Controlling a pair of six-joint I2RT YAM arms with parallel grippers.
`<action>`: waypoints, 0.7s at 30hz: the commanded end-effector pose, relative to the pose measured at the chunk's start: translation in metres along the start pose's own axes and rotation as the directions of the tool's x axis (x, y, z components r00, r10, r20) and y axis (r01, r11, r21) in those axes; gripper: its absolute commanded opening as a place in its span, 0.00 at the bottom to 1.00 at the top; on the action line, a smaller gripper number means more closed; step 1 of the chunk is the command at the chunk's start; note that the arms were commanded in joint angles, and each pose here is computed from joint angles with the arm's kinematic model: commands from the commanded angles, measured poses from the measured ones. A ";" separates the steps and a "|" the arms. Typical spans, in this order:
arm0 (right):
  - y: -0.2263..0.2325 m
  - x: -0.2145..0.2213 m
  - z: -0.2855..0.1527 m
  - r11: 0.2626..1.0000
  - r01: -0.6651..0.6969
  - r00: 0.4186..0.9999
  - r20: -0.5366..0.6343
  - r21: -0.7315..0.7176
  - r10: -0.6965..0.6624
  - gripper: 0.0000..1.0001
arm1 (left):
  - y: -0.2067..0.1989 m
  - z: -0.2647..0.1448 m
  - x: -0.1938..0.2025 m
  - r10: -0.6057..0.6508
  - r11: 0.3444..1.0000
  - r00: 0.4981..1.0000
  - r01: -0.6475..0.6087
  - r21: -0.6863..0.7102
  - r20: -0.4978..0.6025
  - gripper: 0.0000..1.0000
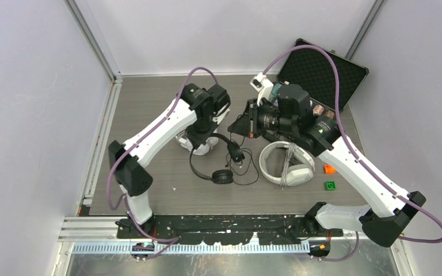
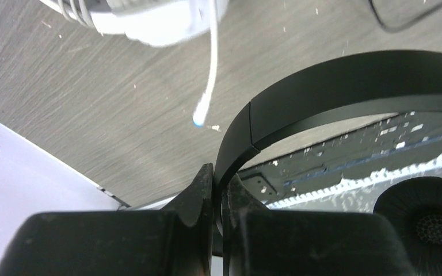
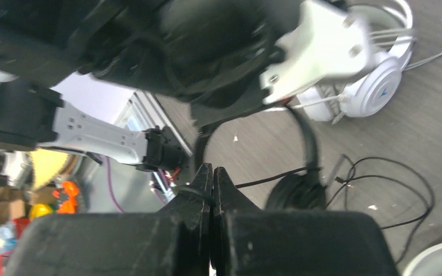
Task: Wrap the headphones
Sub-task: Wrap the headphones cable around the headphones.
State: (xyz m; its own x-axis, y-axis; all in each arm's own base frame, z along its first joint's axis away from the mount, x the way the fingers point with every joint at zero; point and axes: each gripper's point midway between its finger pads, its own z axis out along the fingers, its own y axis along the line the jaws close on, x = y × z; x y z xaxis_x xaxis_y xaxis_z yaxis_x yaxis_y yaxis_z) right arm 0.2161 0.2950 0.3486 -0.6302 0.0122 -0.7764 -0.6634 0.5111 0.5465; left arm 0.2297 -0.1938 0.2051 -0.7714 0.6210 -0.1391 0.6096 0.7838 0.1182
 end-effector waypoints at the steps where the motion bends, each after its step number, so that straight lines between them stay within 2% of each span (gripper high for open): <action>1: 0.033 -0.008 -0.014 0.988 -0.137 0.989 0.043 -0.070 0.140 0.00 | 0.010 0.000 -0.029 -0.113 0.993 0.993 0.113 -0.015 0.023 0.00; 10: 0.041 0.022 -0.010 0.965 -0.256 0.967 -0.011 -0.060 0.256 0.00 | 0.030 -0.005 -0.069 -0.231 0.969 0.964 0.240 -0.053 0.133 0.00; 21: 0.045 0.039 0.014 0.958 -0.279 0.959 -0.065 -0.058 0.276 0.00 | 0.053 -0.015 -0.084 -0.348 0.928 0.902 0.370 -0.041 0.257 0.00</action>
State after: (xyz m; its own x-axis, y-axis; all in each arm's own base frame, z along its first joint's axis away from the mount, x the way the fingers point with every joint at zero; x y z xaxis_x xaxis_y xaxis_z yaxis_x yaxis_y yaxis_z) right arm 0.1862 0.3126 0.3200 -0.8001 0.1128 -0.5891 -0.4493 0.5381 0.7132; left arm 0.2935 -0.2100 0.2148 -0.8710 0.4248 -0.2466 0.4104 0.9053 0.1098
